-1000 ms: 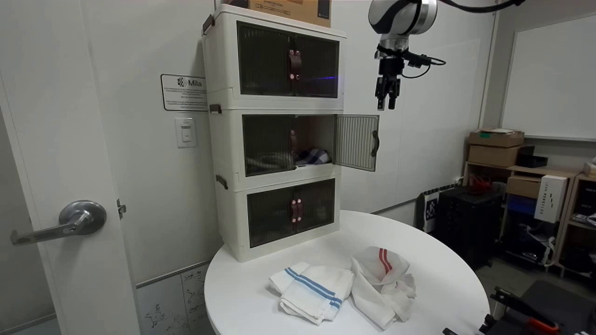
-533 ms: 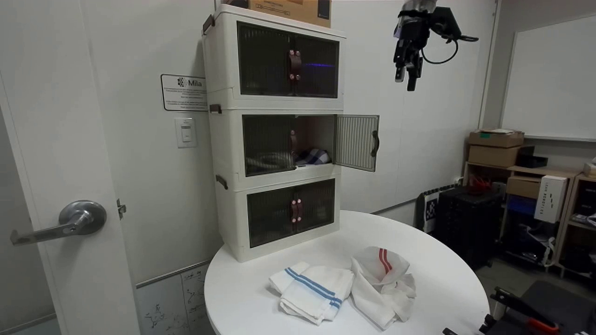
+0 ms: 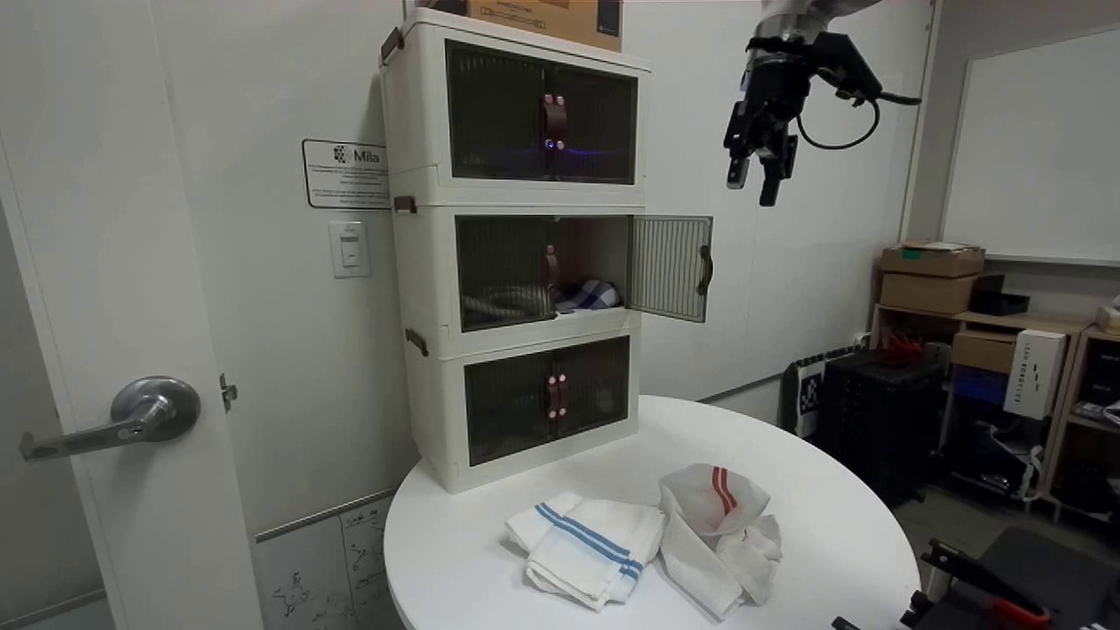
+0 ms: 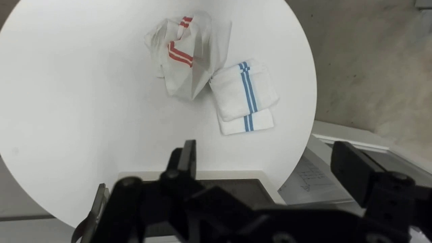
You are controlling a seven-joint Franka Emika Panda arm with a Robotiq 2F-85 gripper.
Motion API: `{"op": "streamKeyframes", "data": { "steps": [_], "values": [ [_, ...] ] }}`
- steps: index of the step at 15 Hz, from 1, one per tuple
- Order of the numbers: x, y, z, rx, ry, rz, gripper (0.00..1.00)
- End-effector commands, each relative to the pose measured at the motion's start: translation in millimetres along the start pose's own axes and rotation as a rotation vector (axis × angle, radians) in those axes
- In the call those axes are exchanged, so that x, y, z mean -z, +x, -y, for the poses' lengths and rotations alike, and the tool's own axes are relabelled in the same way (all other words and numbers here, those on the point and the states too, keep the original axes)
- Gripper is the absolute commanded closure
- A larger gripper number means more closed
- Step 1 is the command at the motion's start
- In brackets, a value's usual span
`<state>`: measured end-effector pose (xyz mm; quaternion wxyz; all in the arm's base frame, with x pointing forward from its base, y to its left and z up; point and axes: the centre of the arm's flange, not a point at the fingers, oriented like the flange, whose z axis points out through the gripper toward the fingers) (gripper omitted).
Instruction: Open the cabinet door
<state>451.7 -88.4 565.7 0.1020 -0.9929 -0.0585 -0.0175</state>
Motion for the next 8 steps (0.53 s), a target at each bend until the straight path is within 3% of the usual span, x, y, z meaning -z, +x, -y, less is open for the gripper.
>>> {"op": "streamKeyframes", "data": {
  "steps": [1,3,4,8],
  "values": [
    [-52,-41,41,-0.115,-0.084,-0.129,0.00],
    [-69,-47,49,-0.146,-0.153,-0.148,0.00],
    [-47,-16,34,-0.101,-0.095,-0.106,0.00],
    [-66,-35,44,-0.124,-0.132,-0.127,0.00]
  ]
}}
